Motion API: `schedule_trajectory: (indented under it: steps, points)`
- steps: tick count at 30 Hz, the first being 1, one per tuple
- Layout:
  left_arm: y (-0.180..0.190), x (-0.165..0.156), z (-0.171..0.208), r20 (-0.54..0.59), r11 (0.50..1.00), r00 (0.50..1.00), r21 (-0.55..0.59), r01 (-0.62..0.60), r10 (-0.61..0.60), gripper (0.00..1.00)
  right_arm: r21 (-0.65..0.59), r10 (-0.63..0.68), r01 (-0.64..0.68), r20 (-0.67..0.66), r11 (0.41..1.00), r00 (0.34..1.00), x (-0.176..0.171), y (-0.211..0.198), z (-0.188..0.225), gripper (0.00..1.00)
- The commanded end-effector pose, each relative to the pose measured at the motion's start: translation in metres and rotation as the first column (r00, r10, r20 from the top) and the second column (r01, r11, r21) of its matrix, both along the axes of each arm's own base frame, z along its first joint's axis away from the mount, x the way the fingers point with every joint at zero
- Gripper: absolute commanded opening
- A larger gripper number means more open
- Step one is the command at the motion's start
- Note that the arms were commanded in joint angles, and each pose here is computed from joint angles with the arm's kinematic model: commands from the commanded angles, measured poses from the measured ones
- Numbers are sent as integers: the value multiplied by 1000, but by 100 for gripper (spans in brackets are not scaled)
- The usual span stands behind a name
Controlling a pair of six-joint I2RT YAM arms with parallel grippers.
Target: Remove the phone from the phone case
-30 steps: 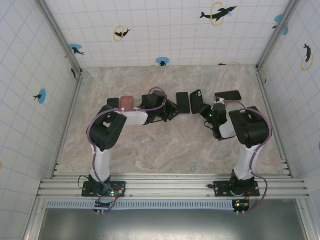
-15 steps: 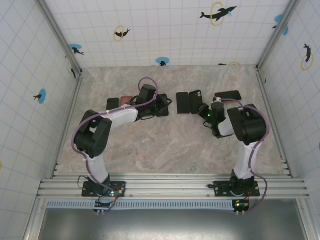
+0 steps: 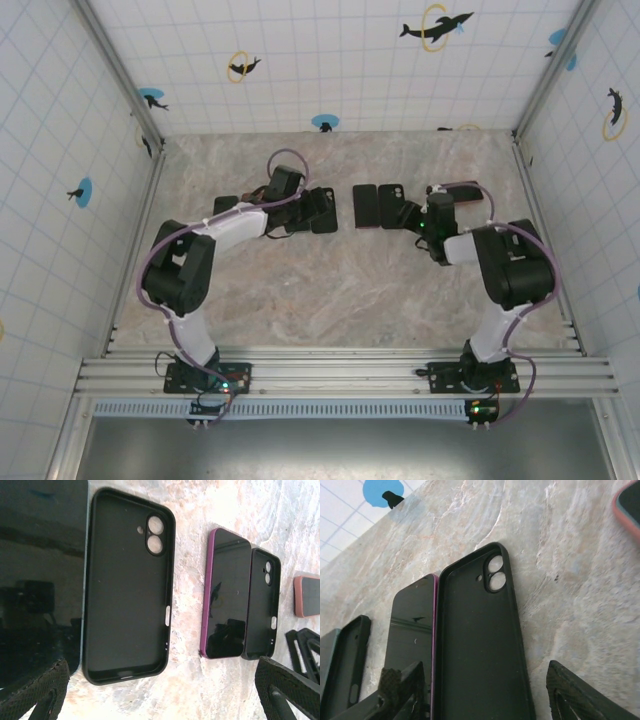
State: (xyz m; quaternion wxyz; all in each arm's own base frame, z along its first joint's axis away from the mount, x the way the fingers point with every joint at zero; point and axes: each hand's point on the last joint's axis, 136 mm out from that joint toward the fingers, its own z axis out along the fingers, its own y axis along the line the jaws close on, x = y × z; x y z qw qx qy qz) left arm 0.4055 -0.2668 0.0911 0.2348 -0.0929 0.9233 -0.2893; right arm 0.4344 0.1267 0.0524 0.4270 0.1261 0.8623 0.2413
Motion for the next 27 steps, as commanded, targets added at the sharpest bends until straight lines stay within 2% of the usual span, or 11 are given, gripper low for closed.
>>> schedule_trajectory:
  steps: [1,4,8,11,12,15,18,22,23,27]
  points:
    - [19,11,29,107,996,994,91,2,-12,98,-143,-4,6,11,990,1000,4,-18,19,68]
    - [32,18,46,165,992,986,122,-14,-6,98,-207,-33,35,12,978,999,7,-36,32,70]
    - [50,27,71,268,983,963,183,-23,-27,98,-369,-80,93,52,925,995,12,-65,55,82]
    - [61,31,90,340,978,940,206,-43,-31,98,-388,-126,140,63,911,990,15,-85,71,86]
    - [64,32,95,361,974,932,220,-47,-36,98,-388,-139,154,65,909,988,15,-90,75,99]
    - [81,36,106,403,956,915,261,-130,15,98,-391,-189,207,83,897,978,16,-108,87,99]
    - [97,38,108,427,956,903,239,-170,54,98,-374,-252,265,84,889,964,17,-124,92,99]
    - [97,38,107,431,985,901,129,-115,49,98,-331,-354,353,60,875,933,19,-141,91,99]
    - [97,39,105,418,989,907,111,-101,46,98,-298,-351,349,46,889,935,21,-140,89,99]
    - [101,46,104,413,993,910,90,-82,37,98,-201,-397,393,23,897,918,27,-143,82,99]
